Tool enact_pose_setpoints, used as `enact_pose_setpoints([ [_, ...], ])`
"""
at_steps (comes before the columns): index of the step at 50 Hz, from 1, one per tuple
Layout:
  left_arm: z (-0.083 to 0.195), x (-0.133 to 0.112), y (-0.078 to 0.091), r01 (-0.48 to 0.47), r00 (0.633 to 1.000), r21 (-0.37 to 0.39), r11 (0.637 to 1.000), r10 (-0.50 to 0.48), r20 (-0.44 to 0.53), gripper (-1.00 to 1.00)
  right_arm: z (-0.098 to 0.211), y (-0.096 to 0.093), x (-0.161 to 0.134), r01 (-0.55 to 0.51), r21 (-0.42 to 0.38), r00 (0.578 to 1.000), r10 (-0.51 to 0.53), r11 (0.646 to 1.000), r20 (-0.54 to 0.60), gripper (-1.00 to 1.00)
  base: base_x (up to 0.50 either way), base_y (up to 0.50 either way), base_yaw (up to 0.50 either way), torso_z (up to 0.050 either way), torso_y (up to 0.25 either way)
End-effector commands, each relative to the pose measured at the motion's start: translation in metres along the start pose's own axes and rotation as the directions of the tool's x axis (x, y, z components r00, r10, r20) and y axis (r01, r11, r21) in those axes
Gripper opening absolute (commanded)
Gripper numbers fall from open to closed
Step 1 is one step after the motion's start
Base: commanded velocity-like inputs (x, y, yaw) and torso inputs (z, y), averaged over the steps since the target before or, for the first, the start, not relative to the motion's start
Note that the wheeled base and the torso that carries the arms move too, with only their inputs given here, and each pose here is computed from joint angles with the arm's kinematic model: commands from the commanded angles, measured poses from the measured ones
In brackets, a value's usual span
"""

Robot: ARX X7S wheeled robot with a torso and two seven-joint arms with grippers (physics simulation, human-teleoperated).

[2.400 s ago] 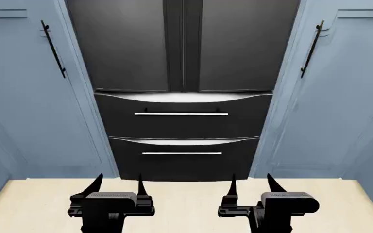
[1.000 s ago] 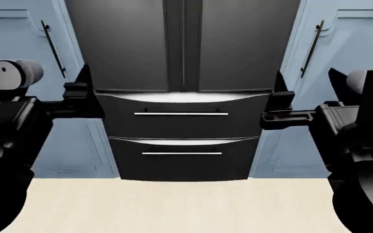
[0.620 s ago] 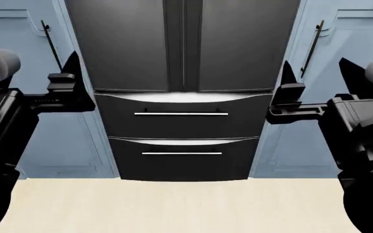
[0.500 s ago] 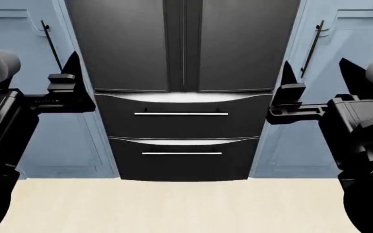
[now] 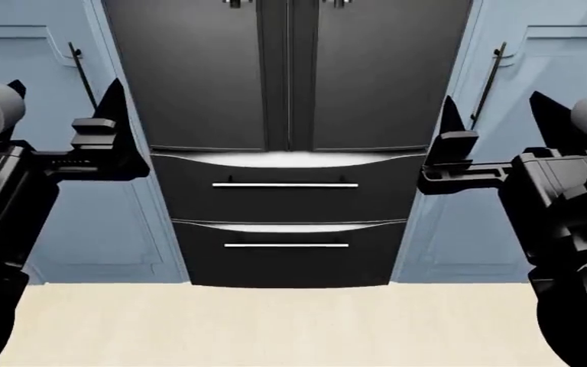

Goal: Open the fridge doors

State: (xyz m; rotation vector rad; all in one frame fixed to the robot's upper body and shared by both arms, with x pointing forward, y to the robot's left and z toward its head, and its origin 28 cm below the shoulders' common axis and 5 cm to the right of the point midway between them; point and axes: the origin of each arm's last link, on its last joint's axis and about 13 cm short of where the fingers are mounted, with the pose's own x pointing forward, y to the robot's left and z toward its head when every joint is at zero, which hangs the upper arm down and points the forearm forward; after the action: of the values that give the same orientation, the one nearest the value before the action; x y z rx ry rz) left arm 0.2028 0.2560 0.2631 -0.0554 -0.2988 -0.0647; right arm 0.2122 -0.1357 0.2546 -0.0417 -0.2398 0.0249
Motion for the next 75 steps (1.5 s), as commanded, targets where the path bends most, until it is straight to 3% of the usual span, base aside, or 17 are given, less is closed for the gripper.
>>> enact_pose_setpoints([
  [1, 0.0001, 0.0000, -0.0002, 0.003, 1.000, -0.006, 1.000, -0.003, 0.004, 1.00, -0.0013, 0.0001, 0.0015, -0.004, 0.003, 1.000, 0.004, 1.000, 0.000, 1.00, 0.00, 0.00, 0.00, 0.050, -0.014],
  [21, 0.0008, 0.0007, -0.0008, 0.003, 1.000, -0.011, 1.000, -0.003, 0.008, 1.00, -0.0022, 0.0006, -0.0003, -0.011, 0.003, 1.000, 0.011, 1.000, 0.002, 1.00, 0.00, 0.00, 0.00, 0.050, -0.010],
  [25, 0.0005, -0.0003, -0.0007, -0.009, 1.000, -0.006, 1.000, 0.009, 0.001, 1.00, -0.0035, 0.0004, 0.0007, 0.002, -0.023, 1.000, -0.001, 1.000, 0.003, 1.00, 0.00, 0.00, 0.00, 0.000, 0.000],
  [35, 0.0001, 0.0001, -0.0010, -0.012, 1.000, -0.011, 1.000, 0.012, -0.008, 1.00, -0.0030, 0.0007, -0.0019, -0.023, 0.000, 1.000, 0.023, 1.000, -0.006, 1.00, 0.02, 0.00, 0.00, 0.000, 0.000],
  [75, 0.0006, 0.0008, -0.0011, -0.015, 1.000, -0.023, 1.000, 0.015, -0.014, 1.00, -0.0048, 0.0007, 0.0012, -0.040, 0.020, 0.999, 0.041, 0.999, -0.015, 1.00, 0.43, 0.00, 0.00, 0.000, 0.000],
])
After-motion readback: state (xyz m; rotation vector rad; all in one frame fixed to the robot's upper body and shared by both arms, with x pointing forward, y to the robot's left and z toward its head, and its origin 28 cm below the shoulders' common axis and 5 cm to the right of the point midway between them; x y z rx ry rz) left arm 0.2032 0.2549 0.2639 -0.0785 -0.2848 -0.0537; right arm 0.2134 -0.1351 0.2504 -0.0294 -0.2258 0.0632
